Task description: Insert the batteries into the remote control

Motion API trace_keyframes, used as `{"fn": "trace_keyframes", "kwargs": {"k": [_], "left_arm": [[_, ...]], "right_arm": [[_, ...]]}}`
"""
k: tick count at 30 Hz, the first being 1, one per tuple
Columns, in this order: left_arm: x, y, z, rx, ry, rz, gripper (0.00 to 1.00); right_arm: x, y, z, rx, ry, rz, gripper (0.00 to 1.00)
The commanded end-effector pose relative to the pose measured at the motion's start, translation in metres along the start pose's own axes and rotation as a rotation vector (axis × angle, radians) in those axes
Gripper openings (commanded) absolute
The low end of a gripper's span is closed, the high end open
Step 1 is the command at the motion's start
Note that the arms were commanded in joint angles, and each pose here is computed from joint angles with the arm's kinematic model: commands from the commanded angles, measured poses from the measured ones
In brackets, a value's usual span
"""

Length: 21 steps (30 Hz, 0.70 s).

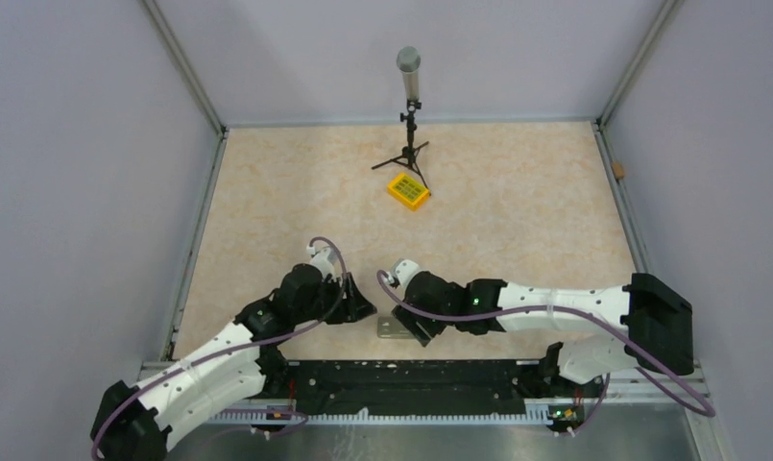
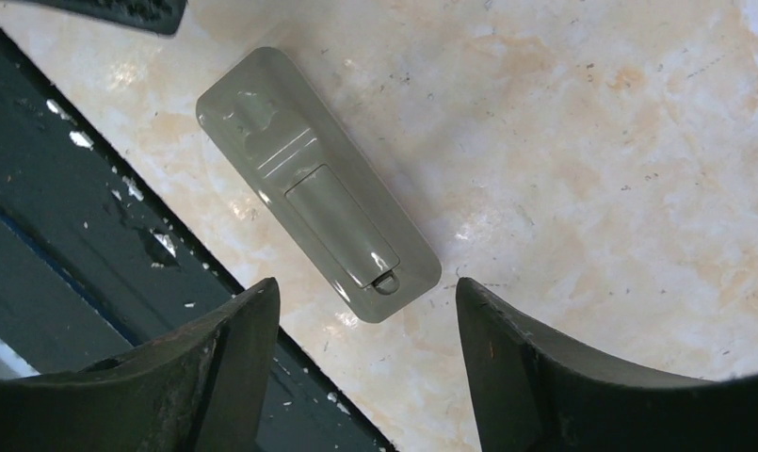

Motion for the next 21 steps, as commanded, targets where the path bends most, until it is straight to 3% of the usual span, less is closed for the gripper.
{"fn": "trace_keyframes", "kwargs": {"k": [1, 9, 15, 16, 17, 21], "left_arm": [[0.016, 0.006, -0.006, -0.027, 0.014, -0.09, 0.63], [0.031, 0.009, -0.004, -0.022, 0.004, -0.201, 0.76], [0.035, 0.009, -0.001, -0.032, 0.019, -0.215, 0.85], [0.035, 0.009, -0.001, -0.031, 0.021, -0.218, 0.88], [0.035, 0.009, -0.001, -0.032, 0.021, -0.219, 0.97], [0.036, 0.008, -0.002, -0.034, 0.015, -0.219, 0.99]], "right_arm": [[0.007, 0.013, -0.001, 0.043, 0.08, -0.036, 0.69], [-0.013, 0.004, 0.006, 0.077, 0.164, 0.025, 0.72], [-0.029, 0.006, 0.002, 0.097, 0.143, 0.045, 0.75], [-0.031, 0.006, 0.001, 0.104, 0.141, 0.045, 0.75], [-0.032, 0.007, 0.001, 0.112, 0.137, 0.046, 0.76], [-0.039, 0.007, 0.0, 0.138, 0.135, 0.06, 0.76]]}}
Point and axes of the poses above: each gripper's point midway between its finger pads, its own x axis back along the fingers, its own z axis along the line the jaws close on, y = z × x, the point moved 10 cm from there along x, back along the fingers, and after that the axes turned 13 degrees about x, right-handed, at the moved point
